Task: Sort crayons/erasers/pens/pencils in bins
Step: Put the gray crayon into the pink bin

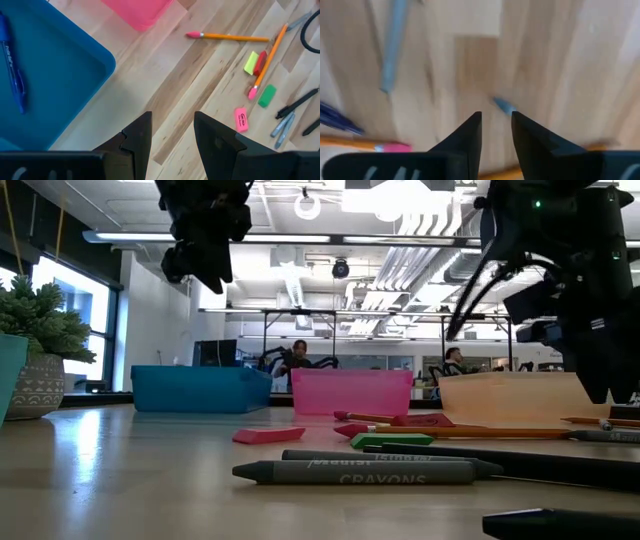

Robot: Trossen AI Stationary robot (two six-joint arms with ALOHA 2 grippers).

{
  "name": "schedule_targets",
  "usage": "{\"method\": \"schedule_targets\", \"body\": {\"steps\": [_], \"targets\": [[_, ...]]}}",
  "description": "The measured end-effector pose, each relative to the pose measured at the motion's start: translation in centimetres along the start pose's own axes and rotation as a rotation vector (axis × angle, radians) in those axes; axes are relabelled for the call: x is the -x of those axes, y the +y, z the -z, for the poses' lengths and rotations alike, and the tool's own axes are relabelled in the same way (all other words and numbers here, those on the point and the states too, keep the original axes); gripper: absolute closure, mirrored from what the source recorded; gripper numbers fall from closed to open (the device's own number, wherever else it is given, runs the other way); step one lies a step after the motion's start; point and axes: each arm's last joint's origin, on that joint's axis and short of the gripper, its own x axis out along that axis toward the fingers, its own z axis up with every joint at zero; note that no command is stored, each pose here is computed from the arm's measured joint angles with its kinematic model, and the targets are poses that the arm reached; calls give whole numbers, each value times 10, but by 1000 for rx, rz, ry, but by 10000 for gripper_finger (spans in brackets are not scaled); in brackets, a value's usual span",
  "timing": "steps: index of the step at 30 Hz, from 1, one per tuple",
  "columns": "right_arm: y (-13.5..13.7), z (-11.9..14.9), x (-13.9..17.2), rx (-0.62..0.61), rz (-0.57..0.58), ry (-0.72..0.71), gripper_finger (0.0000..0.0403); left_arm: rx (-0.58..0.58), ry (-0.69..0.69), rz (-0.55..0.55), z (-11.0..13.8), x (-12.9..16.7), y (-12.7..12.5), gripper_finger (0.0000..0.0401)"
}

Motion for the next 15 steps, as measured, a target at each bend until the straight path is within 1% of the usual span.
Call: {"method": "schedule_targets", "body": {"steps": [2, 5, 8, 10, 15], "targets": [[1, -3, 0, -34, -22, -33, 304, -13, 0, 0, 0, 0, 0, 268], [2, -11, 1, -138, -43, -105, 304, -19, 0, 0, 0, 0, 0, 268], [2, -10, 1, -227, -28, -101, 304, -27, 0, 0, 0, 0, 0, 268], [1, -9, 1, -351, -7, -95, 304, -27, 0, 0, 0, 0, 0, 268], [-1, -8, 1, -748, -2, -97, 304, -28, 0, 1, 0, 0, 0, 268]]}}
